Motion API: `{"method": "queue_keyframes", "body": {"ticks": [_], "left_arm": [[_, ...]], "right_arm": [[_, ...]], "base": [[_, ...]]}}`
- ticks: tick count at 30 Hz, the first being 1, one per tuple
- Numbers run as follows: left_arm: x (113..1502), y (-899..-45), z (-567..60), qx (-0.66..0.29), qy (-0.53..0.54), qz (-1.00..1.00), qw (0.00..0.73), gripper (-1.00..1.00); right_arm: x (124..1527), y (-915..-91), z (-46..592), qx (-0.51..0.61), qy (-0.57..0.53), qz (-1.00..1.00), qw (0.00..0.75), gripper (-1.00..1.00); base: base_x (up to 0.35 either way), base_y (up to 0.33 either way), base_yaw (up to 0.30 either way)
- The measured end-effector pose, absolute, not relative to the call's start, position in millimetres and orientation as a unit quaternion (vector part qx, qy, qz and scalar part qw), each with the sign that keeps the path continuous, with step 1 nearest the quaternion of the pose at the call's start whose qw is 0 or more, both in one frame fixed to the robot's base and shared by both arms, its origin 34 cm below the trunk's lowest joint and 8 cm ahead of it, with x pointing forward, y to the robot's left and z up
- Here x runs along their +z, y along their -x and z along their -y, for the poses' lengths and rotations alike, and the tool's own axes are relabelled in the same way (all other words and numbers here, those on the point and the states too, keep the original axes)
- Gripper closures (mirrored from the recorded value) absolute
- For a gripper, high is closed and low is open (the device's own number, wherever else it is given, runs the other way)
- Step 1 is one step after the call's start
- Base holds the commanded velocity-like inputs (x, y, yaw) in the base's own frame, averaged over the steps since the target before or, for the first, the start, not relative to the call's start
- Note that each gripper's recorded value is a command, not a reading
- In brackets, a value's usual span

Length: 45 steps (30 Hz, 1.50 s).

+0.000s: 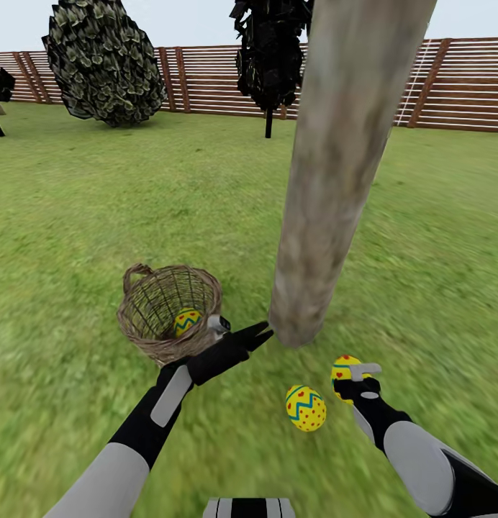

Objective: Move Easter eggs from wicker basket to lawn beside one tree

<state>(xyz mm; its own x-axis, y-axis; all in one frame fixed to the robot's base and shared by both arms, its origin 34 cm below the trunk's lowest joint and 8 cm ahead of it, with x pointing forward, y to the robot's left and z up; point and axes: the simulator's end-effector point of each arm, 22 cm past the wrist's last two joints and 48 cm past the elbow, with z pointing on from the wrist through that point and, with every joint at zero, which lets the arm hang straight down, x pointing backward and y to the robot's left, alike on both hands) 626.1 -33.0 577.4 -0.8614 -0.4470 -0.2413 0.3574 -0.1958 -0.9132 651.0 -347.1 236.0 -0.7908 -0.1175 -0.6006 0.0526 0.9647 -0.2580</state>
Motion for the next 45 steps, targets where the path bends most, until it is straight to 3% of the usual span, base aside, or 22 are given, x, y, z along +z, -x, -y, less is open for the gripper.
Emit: {"method": "queue_keyframes", "body": {"ticks": [29,37,45], "left_arm": [[571.1,-632.3,30.3,-0.765,0.041,-0.577,0.284,-1.00],[552.2,-634.2,30.2,-0.764,0.053,-0.581,0.274,-1.00],[533.3,-635.5,30.3,-0.763,0.066,-0.586,0.265,-1.00]], "right_arm": [[229.3,-650.1,341.4,-0.134,0.039,-0.937,0.319,1.00],[210.6,-639.4,344.3,-0.150,0.050,-0.940,0.302,1.00],[191.3,-628.8,345.2,-0.148,0.053,-0.945,0.286,1.00]], "base": [[0.004,-0.099,0.001],[0.000,0.000,0.265],[0.000,0.000,0.028]]}}
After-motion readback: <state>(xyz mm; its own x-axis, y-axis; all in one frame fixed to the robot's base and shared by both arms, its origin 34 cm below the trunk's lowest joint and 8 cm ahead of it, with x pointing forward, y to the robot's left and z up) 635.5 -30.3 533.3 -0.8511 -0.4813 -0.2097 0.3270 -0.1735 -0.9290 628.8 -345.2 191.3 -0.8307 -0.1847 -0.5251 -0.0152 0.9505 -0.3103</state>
